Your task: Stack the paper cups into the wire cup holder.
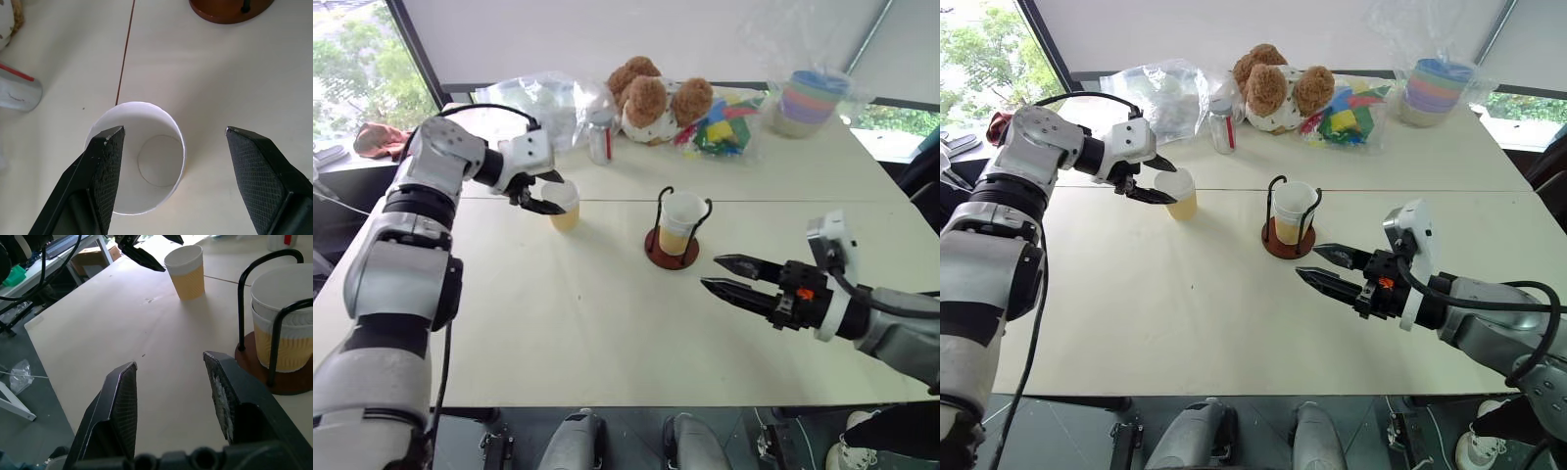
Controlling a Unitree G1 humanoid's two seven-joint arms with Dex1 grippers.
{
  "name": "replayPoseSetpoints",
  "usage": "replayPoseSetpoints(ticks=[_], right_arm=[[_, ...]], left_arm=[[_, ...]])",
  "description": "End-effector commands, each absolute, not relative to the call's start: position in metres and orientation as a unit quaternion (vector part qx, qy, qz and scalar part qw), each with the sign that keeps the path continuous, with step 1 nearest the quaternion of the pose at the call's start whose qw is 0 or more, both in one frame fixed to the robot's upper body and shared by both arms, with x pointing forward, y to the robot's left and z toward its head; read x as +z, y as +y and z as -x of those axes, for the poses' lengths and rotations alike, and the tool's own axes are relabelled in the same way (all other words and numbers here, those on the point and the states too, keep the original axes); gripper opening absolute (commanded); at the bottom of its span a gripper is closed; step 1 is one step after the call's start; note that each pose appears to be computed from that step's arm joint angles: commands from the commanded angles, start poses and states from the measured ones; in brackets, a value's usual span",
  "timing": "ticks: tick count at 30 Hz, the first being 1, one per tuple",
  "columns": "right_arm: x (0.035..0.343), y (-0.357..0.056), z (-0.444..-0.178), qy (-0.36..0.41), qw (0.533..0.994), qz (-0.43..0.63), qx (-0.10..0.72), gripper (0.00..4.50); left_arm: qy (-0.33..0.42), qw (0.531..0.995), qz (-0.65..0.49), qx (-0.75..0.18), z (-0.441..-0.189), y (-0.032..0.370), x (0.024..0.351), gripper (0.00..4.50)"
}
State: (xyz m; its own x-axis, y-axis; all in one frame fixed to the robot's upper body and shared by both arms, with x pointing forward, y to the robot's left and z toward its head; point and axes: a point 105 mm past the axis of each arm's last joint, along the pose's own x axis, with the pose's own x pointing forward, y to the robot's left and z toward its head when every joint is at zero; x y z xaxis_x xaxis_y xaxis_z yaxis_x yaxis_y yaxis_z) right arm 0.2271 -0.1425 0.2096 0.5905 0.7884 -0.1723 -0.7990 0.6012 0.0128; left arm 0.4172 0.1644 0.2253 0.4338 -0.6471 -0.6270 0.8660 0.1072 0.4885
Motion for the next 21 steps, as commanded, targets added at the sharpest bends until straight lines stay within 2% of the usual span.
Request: replayPoseSetpoints(ticks=[1, 6, 7, 9, 13, 14, 19, 21], right_arm=[[0.22, -0.142, -0.223, 0.056, 0.895, 0.053, 0.44, 2.32], [0.221, -0.143, -0.224, 0.053, 0.898, 0.052, 0.433, 2.32], [0.221, -0.144, -0.225, 0.052, 0.9, 0.053, 0.43, 2.32], [0.221, -0.145, -0.226, 0.051, 0.902, 0.053, 0.426, 2.32], [0.222, -0.148, -0.226, 0.05, 0.904, 0.053, 0.421, 2.32], [0.222, -0.148, -0.227, 0.05, 0.904, 0.053, 0.42, 2.32], [0.222, -0.151, -0.228, 0.05, 0.907, 0.053, 0.415, 2.32], [0.223, -0.155, -0.228, 0.05, 0.91, 0.056, 0.408, 2.32]], left_arm=[[0.135, 0.725, -0.448, -0.506, -0.42, 0.163, 0.225, 3.35], [0.158, 0.717, -0.467, -0.493, -0.423, 0.165, 0.211, 3.35], [0.16, 0.717, -0.463, -0.496, -0.423, 0.164, 0.209, 3.12], [0.164, 0.715, -0.462, -0.499, -0.423, 0.162, 0.205, 2.51], [0.169, 0.708, -0.469, -0.501, -0.423, 0.162, 0.201, 0.42], [0.169, 0.708, -0.469, -0.5, -0.423, 0.162, 0.201, 0.02], [0.155, 0.712, -0.486, -0.483, -0.428, 0.16, 0.205, 0.02], [0.122, 0.712, -0.498, -0.479, -0.43, 0.151, 0.221, 0.02]])
